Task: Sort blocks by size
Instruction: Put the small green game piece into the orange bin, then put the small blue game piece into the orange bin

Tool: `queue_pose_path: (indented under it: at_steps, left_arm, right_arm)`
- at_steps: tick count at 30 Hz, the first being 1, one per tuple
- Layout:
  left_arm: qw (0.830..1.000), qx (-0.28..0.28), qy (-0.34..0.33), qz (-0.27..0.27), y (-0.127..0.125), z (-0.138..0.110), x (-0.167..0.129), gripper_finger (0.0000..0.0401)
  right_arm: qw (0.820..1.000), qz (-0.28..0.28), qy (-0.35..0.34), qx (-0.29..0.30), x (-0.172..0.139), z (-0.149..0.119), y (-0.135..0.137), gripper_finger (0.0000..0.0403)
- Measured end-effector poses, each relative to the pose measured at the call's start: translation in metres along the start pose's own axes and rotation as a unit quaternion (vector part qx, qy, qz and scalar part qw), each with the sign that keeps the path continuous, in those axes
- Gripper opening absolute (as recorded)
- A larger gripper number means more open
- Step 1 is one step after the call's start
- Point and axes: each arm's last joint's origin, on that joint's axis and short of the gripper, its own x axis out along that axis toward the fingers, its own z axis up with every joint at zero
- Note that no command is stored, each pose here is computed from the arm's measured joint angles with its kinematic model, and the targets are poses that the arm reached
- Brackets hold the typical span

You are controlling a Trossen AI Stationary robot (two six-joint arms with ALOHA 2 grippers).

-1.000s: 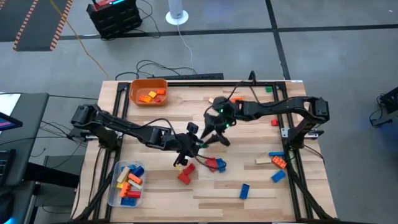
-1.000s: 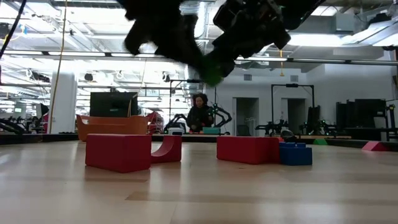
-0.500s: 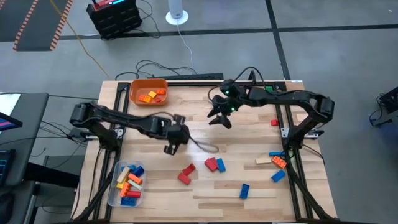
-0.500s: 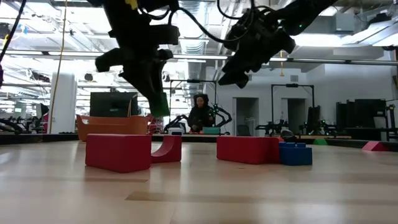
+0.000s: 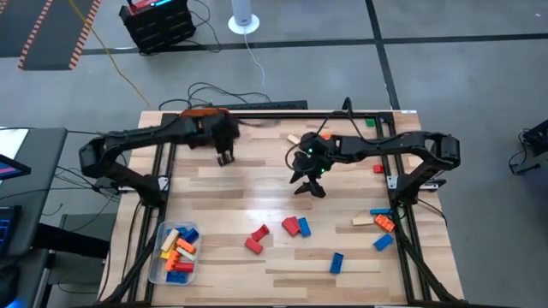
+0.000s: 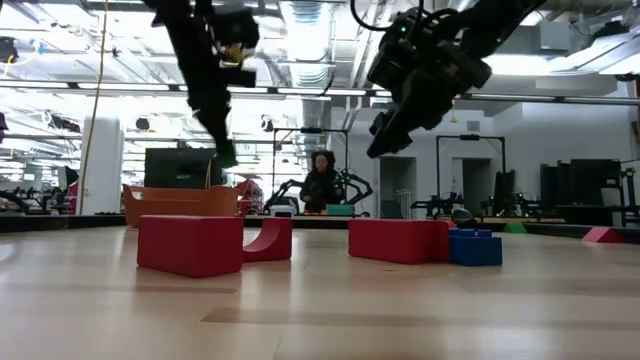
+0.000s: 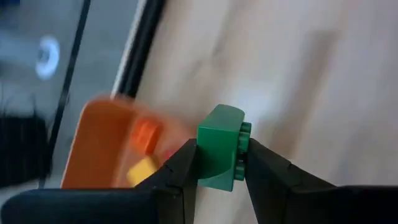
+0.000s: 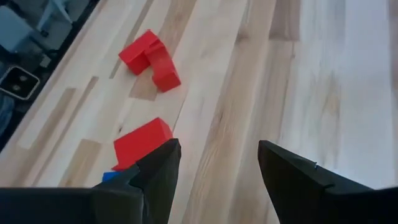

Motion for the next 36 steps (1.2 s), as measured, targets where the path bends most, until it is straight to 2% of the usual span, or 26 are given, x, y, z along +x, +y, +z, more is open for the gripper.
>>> queue_pose_path:
  at_steps: [7,10,15,21,23,25,29,33,36]
  left_arm:
    - [0.989,-0.089,0.073,0.095,0.042,-0.025,0.020,0.0104]
    - [0.988,-0.092,0.079,0.094,0.050,-0.029,0.023,0.0119]
    - [0.988,-0.090,0.085,0.092,0.053,-0.031,0.023,0.0178]
    - [0.988,-0.063,0.119,0.072,0.049,-0.038,0.002,0.0225]
    - [0.989,-0.066,0.124,0.036,0.041,-0.039,-0.016,0.0227]
    - [0.989,-0.088,0.115,-0.023,0.028,-0.039,-0.036,0.0225]
    - [0.980,-0.120,0.104,-0.123,-0.015,-0.045,-0.073,0.0212]
    - [0.975,-0.072,0.138,-0.157,-0.064,-0.059,-0.103,0.0199]
    - [0.974,-0.038,0.134,-0.179,-0.099,-0.070,-0.124,0.0192]
  right_arm:
    - [1.000,0.002,0.013,0.026,0.007,-0.017,0.002,0.0248]
    - [1.000,-0.001,0.000,0.029,0.008,-0.018,0.001,0.0248]
    - [0.999,0.000,-0.023,0.030,0.013,-0.020,0.004,0.0248]
    - [0.999,-0.006,-0.020,0.036,0.020,-0.023,0.013,0.0248]
    - [0.999,-0.022,-0.010,0.038,0.024,-0.025,0.019,0.0248]
    - [0.999,-0.038,-0.006,0.031,0.030,-0.028,0.028,0.0248]
    - [0.998,-0.064,-0.011,0.005,0.043,-0.035,0.049,0.0247]
    - [0.994,-0.104,-0.015,-0.016,0.049,-0.033,0.063,0.0233]
    - [0.993,-0.116,-0.017,-0.033,0.050,-0.032,0.065,0.0219]
